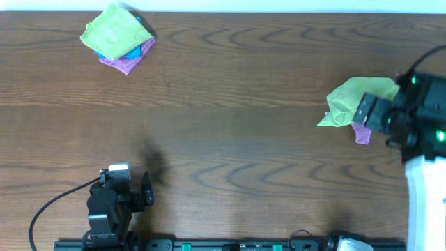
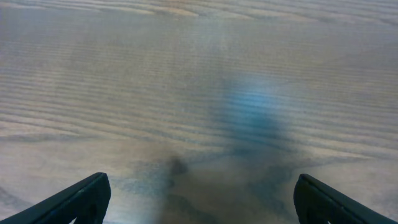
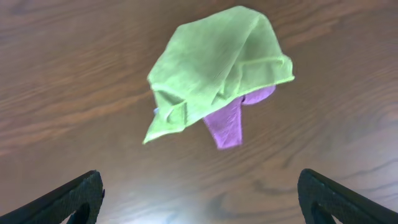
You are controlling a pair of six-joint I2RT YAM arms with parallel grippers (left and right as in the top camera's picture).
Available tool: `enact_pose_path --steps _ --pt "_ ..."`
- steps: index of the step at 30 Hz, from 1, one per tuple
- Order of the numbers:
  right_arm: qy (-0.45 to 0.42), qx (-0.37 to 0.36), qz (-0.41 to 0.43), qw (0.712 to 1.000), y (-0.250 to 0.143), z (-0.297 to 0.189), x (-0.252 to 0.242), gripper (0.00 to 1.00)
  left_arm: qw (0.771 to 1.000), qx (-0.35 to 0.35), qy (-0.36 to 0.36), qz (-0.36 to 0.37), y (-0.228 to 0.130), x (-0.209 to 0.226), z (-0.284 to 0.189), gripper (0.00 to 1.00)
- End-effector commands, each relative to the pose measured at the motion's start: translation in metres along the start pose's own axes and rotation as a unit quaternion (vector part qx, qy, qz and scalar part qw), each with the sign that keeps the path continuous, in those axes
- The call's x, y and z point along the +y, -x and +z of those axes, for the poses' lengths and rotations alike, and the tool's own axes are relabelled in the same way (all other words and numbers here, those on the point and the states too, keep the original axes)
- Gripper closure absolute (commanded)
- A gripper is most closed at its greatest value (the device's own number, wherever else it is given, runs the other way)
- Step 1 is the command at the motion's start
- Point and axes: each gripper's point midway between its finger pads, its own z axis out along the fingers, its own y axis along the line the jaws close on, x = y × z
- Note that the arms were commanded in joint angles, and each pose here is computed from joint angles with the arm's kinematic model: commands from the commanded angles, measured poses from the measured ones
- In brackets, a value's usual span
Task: Fold the cloth
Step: 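Reach the right gripper to the crumpled green cloth and grasp it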
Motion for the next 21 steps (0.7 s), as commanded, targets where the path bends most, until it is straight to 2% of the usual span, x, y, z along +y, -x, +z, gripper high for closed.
enact_pose_path --steps 1,9,16,21 --pt "-0.049 0.012 0.006 0.999 0.014 0.021 -0.014 0.01 1.000 0.004 0.010 -0.005 -0.004 0.004 0.002 0.05" --pt "-0.054 0.022 -0.072 0.996 0.032 0.085 -0.008 0.01 1.000 0.004 0.010 -0.005 -0.004 0.004 0.002 0.05" --pt "-0.060 0.034 -0.070 0.995 0.031 0.113 -0.010 0.01 1.000 0.004 0.010 -0.005 -0.004 0.004 0.002 0.05" --pt "-0.072 0.062 -0.008 0.995 0.019 0.148 -0.019 0.01 1.000 0.004 0.010 -0.005 -0.004 0.004 0.002 0.05"
